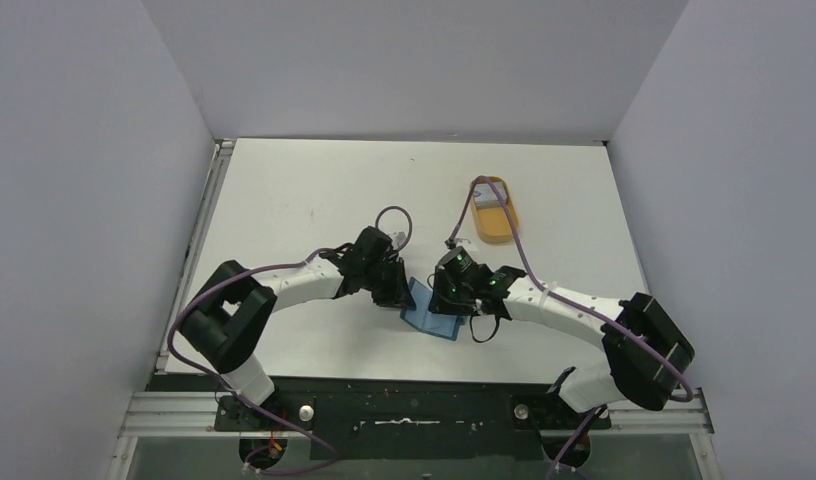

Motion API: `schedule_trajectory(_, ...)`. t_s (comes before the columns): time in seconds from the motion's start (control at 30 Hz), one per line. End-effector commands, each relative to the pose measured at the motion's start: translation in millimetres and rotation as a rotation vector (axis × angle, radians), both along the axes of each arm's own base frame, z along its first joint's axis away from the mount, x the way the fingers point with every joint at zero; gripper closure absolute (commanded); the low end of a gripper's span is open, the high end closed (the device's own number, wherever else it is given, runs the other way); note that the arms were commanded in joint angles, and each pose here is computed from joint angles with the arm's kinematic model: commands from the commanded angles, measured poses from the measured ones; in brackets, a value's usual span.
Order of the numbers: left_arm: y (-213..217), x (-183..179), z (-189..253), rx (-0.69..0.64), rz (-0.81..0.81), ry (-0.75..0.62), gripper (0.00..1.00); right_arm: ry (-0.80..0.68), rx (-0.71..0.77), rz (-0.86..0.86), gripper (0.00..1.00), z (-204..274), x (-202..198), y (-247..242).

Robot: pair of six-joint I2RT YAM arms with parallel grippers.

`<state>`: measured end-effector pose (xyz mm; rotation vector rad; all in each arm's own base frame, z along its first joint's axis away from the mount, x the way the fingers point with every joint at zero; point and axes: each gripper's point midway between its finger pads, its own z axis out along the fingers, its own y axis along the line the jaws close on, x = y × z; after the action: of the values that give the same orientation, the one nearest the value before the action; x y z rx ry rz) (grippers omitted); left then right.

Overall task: Put the credit cards into the card holder
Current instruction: Open the card holder at the center of the board, then move the storage box to the center of the board.

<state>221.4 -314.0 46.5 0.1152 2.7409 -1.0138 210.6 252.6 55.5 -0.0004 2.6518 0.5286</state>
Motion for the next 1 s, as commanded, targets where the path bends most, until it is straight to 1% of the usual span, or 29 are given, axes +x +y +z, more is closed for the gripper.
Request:
schedule_trajectory(0.0, 6, 9, 17, 0.029, 0.036, -0.056, 1.00, -0.055, -0.042, -0.047, 0.57, 7, 2, -24)
schedule_trajectory(0.03, 10, 7, 17, 0.048, 0.046, -0.054, 1.00, -0.070, -0.050, -0.057, 0.49, 11, 0, -30)
schedule_trajectory(0.1, 18, 6, 17, 0.081, 0.063, -0.056, 1.00, -0.100, -0.058, -0.073, 0.41, 22, -2, -42)
schedule_trajectory(0.17, 23, 5, 18, 0.100, 0.080, -0.058, 1.00, -0.137, -0.040, -0.070, 0.39, 36, -4, -47)
schedule_trajectory(0.27, 26, 5, 18, 0.101, 0.111, -0.053, 1.00, -0.192, 0.060, -0.025, 0.39, 63, 0, -30)
schedule_trajectory(0.33, 28, 5, 17, 0.099, 0.134, -0.045, 1.00, -0.212, 0.076, -0.047, 0.40, 76, 9, -27)
schedule_trajectory(0.4, 31, 5, 15, 0.096, 0.164, -0.039, 1.00, -0.253, 0.069, -0.144, 0.41, 87, 31, -43)
schedule_trajectory(0.53, 36, 5, 9, 0.050, 0.232, -0.032, 1.00, -0.338, 0.183, -0.360, 0.42, 114, 89, -84)
schedule_trajectory(0.63, 38, 7, 4, 0.010, 0.275, -0.026, 1.00, -0.381, 0.213, -0.502, 0.43, 124, 135, -113)
schedule_trajectory(0.73, 36, 8, 0, -0.025, 0.302, -0.028, 1.00, -0.384, 0.211, -0.615, 0.43, 118, 175, -133)
schedule_trajectory(0.8, 34, 9, 0, -0.046, 0.309, -0.028, 1.00, -0.390, 0.195, -0.660, 0.44, 115, 199, -141)
schedule_trajectory(0.87, 36, 8, -2, -0.045, 0.310, -0.027, 1.00, -0.370, 0.188, -0.703, 0.44, 103, 219, -149)
schedule_trajectory(0.97, 38, 9, -3, -0.038, 0.312, -0.030, 1.00, -0.343, 0.226, -0.770, 0.42, 89, 243, -152)
